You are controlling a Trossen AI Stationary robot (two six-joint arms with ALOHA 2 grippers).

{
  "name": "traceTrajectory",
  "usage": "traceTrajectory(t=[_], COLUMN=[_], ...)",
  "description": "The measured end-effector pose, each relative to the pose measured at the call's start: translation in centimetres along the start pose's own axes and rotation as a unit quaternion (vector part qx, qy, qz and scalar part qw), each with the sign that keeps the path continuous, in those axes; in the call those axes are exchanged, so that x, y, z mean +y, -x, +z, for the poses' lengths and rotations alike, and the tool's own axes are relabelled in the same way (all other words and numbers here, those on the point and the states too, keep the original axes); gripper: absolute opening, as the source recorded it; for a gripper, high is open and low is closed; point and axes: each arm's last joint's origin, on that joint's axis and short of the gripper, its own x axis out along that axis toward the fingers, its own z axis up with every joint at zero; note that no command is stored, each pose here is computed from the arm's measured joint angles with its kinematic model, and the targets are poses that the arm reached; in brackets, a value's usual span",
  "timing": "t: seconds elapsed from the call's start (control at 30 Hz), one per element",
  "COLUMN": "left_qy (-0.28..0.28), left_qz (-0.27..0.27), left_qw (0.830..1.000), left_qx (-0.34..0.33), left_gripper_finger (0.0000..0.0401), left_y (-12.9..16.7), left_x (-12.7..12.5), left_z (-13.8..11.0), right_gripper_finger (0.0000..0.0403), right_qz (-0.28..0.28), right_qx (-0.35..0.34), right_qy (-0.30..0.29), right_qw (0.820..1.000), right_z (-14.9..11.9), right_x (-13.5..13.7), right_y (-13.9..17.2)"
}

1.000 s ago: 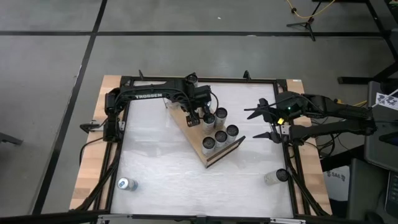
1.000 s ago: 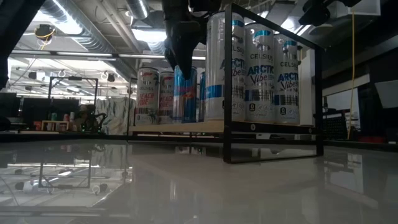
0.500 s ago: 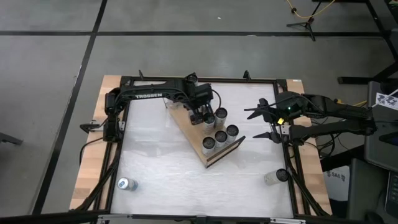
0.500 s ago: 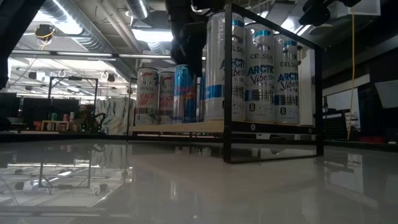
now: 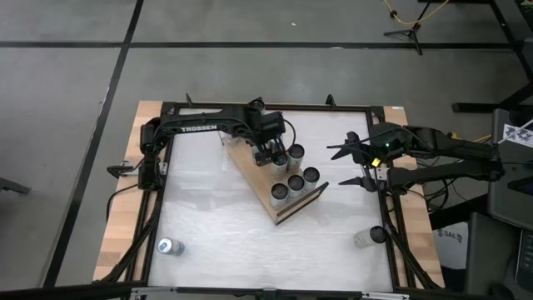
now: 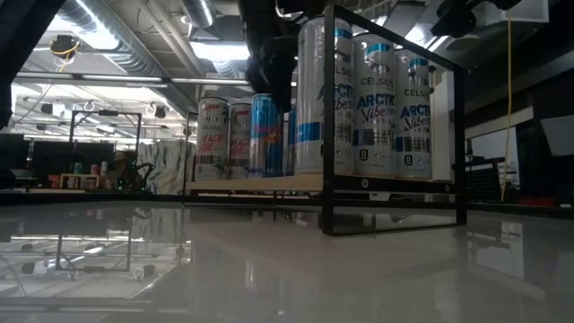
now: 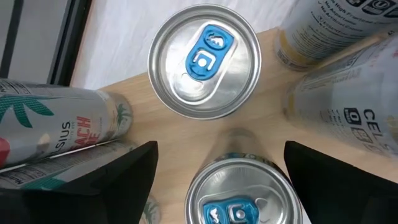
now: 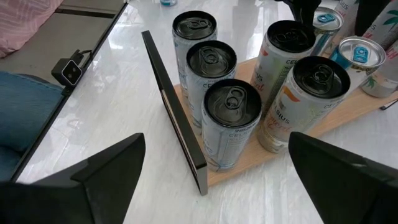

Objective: Place canned beverage on shelf
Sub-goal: Put the top blue soda can on the shelf and align with the other blue soda can, then put the blue soda can on the shelf and align with the other blue soda can

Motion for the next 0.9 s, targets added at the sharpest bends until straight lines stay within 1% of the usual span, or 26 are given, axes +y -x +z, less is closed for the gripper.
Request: traceTrajectory(t=[0.13, 0.23, 0.3, 0.4, 0.67, 0.77, 0.9], left_qy=[0.0, -0.001, 0.001, 0.003, 0.008, -0.001, -0.012], left_qz=[-0.001, -0.001, -0.002, -0.002, -0.009, -0.013, -0.023], left_qw=[1.0, 1.0, 1.0, 1.0, 0.997, 0.998, 0.998], left_qx=[0.001, 0.004, -0.007, -0.013, -0.071, -0.065, -0.05], left_gripper_finger=[0.034, 0.034, 0.034, 0.034, 0.034, 0.034, 0.034], left_y=[0.5, 1.4, 2.3, 4.0, 8.5, 10.3, 12.0], left_x=[0.1, 0.3, 0.4, 0.7, 1.0, 0.8, -0.3], left_z=[-0.1, 0.1, 0.4, 0.7, 1.6, 1.1, 0.3], right_gripper_finger=[0.0392, 0.0392, 0.0392, 0.0392, 0.0392, 0.0392, 0.0392], right_qz=[0.0, 0.0, 0.0, 0.0, 0.0, 0.0, 0.0], right_qx=[0.0, 0.0, 0.0, 0.0, 0.0, 0.0, 0.0], right_qy=[0.0, 0.0, 0.0, 0.0, 0.0, 0.0, 0.0], right_qw=[1.0, 1.0, 1.0, 1.0, 1.0, 1.0, 1.0], right_z=[0.0, 0.0, 0.0, 0.0, 0.0, 0.0, 0.0], right_x=[0.0, 0.0, 0.0, 0.0, 0.0, 0.0, 0.0], right_y=[0.0, 0.0, 0.0, 0.0, 0.0, 0.0, 0.0])
